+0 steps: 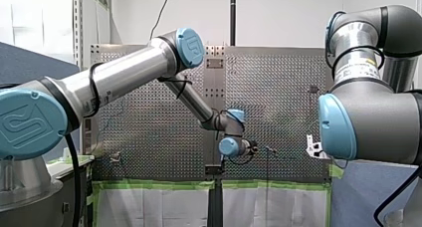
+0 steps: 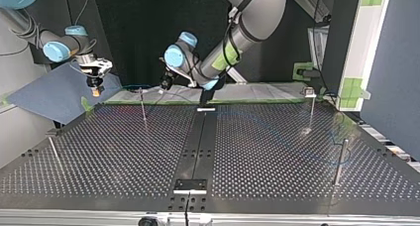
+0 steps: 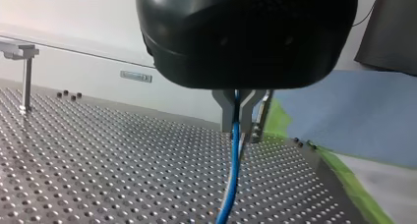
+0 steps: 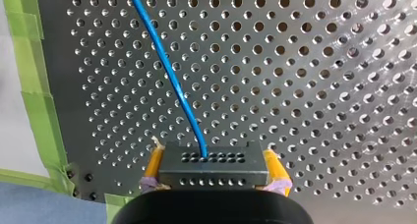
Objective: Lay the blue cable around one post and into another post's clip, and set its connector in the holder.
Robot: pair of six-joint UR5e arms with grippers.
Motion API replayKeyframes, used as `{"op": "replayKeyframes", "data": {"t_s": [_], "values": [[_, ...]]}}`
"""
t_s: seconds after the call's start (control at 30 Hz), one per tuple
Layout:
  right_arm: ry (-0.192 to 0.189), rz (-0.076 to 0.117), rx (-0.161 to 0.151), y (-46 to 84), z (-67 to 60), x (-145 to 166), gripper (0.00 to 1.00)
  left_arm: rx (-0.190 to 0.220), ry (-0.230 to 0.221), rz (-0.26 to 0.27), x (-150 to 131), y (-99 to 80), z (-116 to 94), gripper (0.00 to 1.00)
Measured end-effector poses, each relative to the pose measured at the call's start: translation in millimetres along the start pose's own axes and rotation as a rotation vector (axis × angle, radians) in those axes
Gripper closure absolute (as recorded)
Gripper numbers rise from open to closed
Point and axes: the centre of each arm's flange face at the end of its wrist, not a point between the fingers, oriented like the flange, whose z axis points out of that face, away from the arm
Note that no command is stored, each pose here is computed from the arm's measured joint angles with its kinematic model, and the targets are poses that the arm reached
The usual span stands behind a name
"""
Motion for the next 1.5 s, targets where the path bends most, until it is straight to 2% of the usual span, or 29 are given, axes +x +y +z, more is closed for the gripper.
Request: {"op": "replayKeyframes", "data": {"t_s": [0.17,0.43,0.97,1.23,1.5], "values": [[0.000,0.009,-0.001,1.0,0.0,-0.2,1.00,-0.008,0.009,-0.022,6.8,8.6,-2.8,0.99],[-0.002,0.013,-0.002,1.8,-0.6,-0.6,1.00,-0.016,0.014,-0.024,9.0,17.2,-1.5,0.99],[-0.003,0.014,-0.004,2.2,-0.8,-0.6,1.00,0.006,0.026,-0.013,18.9,13.8,-3.9,0.99],[-0.003,0.014,-0.002,1.8,-0.8,-0.9,1.00,0.001,0.057,-0.013,44.2,19.0,-0.7,0.99],[-0.003,0.014,-0.003,2.2,-0.8,-0.8,1.00,-0.004,0.049,-0.015,31.4,20.8,11.3,0.99]]}}
